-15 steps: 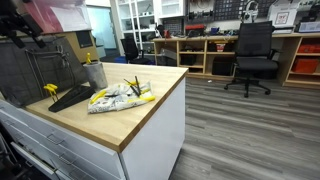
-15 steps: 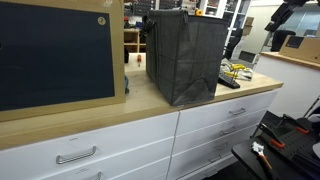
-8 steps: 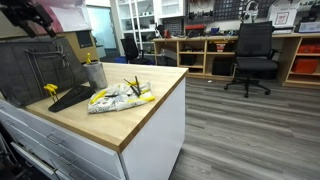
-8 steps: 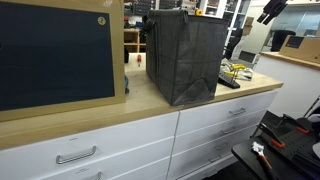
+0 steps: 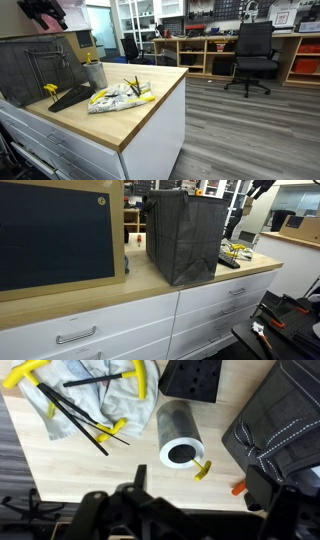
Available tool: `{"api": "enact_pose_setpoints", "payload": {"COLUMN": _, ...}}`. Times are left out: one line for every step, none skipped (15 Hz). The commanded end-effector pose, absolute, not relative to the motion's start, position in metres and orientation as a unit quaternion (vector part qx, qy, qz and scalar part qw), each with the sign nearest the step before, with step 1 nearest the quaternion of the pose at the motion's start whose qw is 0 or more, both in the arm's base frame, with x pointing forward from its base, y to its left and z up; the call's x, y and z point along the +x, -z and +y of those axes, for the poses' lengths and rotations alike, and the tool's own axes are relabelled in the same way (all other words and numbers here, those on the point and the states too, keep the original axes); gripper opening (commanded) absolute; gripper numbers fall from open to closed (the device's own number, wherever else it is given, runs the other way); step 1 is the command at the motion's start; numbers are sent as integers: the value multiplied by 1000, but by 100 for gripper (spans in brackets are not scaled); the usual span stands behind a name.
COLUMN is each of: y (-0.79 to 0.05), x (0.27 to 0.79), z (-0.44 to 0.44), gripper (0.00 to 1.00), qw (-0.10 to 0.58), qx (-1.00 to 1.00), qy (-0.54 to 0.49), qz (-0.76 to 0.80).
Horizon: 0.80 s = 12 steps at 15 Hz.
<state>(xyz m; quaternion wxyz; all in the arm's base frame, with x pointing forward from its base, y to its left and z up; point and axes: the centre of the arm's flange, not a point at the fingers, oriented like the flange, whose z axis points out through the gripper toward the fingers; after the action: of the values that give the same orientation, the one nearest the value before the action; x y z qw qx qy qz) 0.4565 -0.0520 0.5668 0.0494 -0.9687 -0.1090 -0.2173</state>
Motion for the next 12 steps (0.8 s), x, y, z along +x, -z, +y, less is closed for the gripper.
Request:
{"api": "enact_pose_setpoints", "payload": {"y": -580, "x": 496, "z": -47, "gripper": 100, "qw": 58, "qx": -966, "qy": 229, "qz": -109}}
{"api": "enact_pose_setpoints", "payload": {"y": -581, "x": 502, "z": -45, "gripper": 100, "qw": 58, "qx": -965, "qy": 230, "qz": -109}}
{"api": "enact_pose_setpoints", "payload": {"y": -582, "x": 508, "z": -43, "gripper": 100, "qw": 59, "qx": -965, "qy": 229, "qz": -109}}
{"api": "enact_pose_setpoints", "payload": {"y": -584, "x": 513, "z": -41, "gripper": 100, "qw": 60, "qx": -965, "qy": 227, "qz": -113}}
{"api": "enact_pose_setpoints", "payload": {"y": -585, "x": 515, "z": -40, "gripper": 100, "qw": 63, "qx": -965, "qy": 225, "qz": -118}}
{"api": "enact_pose_setpoints", "payload": {"y": -587, "x": 514, "z": -39, "gripper": 100, "qw": 65, "qx": -966, "qy": 220, "qz": -121}}
{"api": "enact_pose_setpoints", "payload": {"y": -588, "x": 510, "z": -40, "gripper": 100, "qw": 66, "qx": -965, "qy": 220, "qz": -124}}
{"api": "enact_pose_setpoints", "payload": {"y": -578, "x": 505, "z": -38, "gripper": 100, "qw": 56, "qx": -967, "qy": 223, "qz": -112}}
{"api": "enact_pose_setpoints", "payload": {"y": -579, "x": 506, "z": -38, "gripper": 100, "qw": 56, "qx": -967, "qy": 223, "qz": -113}}
{"api": "enact_pose_setpoints", "payload": {"y": -579, "x": 506, "z": -38, "gripper": 100, "qw": 56, "qx": -967, "qy": 223, "qz": -113}}
{"api": "enact_pose_setpoints", "payload": {"y": -580, "x": 506, "z": -38, "gripper": 100, "qw": 56, "qx": -967, "qy": 223, "qz": -113}}
{"api": "enact_pose_setpoints", "payload": {"y": -580, "x": 506, "z": -38, "gripper": 100, "qw": 56, "qx": -967, "qy": 223, "qz": -113}}
